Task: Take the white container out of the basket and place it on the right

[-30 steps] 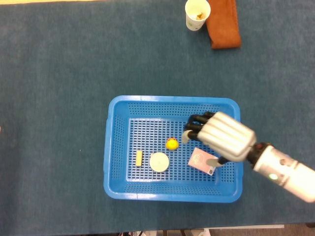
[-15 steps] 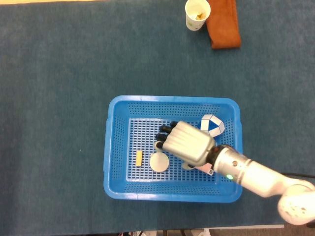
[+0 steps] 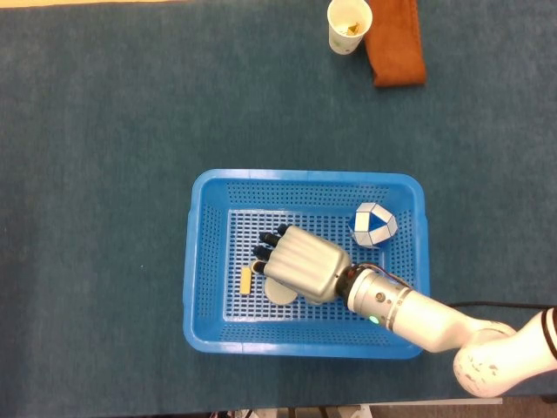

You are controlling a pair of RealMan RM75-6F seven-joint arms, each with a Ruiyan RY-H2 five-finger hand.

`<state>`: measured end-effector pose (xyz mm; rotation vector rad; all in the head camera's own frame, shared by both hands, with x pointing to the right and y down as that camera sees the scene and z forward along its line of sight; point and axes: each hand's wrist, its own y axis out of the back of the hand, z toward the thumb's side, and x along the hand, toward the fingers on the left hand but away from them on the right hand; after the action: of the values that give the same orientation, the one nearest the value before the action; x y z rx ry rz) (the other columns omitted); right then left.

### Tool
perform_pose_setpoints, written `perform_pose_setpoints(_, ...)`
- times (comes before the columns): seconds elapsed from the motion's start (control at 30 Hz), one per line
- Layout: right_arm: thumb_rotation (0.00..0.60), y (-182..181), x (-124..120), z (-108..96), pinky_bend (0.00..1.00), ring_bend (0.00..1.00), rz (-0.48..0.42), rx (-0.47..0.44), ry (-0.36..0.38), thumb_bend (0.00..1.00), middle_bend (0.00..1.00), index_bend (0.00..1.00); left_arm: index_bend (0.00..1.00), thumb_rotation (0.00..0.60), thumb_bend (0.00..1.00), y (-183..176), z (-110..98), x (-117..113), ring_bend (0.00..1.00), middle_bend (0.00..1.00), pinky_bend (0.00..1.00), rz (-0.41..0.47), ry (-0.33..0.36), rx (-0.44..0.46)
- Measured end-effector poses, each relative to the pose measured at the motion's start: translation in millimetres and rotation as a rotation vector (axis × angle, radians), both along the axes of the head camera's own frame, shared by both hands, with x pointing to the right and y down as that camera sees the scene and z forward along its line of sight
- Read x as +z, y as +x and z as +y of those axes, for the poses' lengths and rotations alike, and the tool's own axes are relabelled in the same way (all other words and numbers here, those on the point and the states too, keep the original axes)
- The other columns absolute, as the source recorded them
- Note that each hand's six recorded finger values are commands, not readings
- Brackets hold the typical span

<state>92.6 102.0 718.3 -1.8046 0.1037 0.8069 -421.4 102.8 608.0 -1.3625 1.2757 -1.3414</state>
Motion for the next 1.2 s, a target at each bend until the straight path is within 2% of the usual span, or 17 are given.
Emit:
perform_pose_setpoints(0.17, 0.6, -2, 10, 7, 0.38, 0.22, 0.021, -0.018, -0.001, 0.04, 0.31, 0.31, 0.29, 0.6, 0.25, -2, 0, -1, 0.23, 0.35, 0.25, -0.001, 0.0, -0.001)
perform_pose_setpoints(0.3, 0.6, -4, 14, 12, 0.38, 0.22, 0.027, -0.023, -0.005, 0.09, 0.31, 0.32, 0.29, 0.6, 0.25, -3, 0, -2, 0.23, 0.35, 0.25, 0.001, 0.003, -0.001)
perform_pose_setpoints(0.53, 0.6, -4, 18, 10, 0.41, 0.22, 0.034, -0.003, 0.007, 0.19, 0.32, 0.45, 0.29, 0.6, 0.25, -5, -1, -2, 0.23, 0.35, 0.25, 0.004, 0.006, -0.003)
perform_pose_setpoints(0.77, 0.6, -5, 14, 9, 0.44, 0.26, 0.022, 0.013, 0.009, 0.21, 0.35, 0.51, 0.29, 0.6, 0.25, -7, 0, -3, 0.23, 0.35, 0.25, 0.008, 0.01, -0.006)
perform_pose_setpoints(0.93, 0.6, -2, -5, 1, 0.45, 0.3, -0.028, 0.064, -0.015, 0.21, 0.38, 0.54, 0.29, 0.6, 0.25, -8, 0, -4, 0.23, 0.35, 0.25, 0.007, 0.01, -0.011)
perform_pose_setpoints(1.07, 0.6, 16, -35, -24, 0.45, 0.3, -0.079, 0.149, -0.001, 0.21, 0.38, 0.54, 0.29, 0.6, 0.25, -9, 0, -4, 0.23, 0.35, 0.25, 0.008, 0.008, -0.013)
perform_pose_setpoints(1.2, 0.6, 46, -65, -55, 0.45, 0.3, -0.103, 0.243, 0.05, 0.21, 0.38, 0.54, 0.29, 0.6, 0.25, -8, -1, -1, 0.23, 0.35, 0.25, 0.013, -0.001, -0.007)
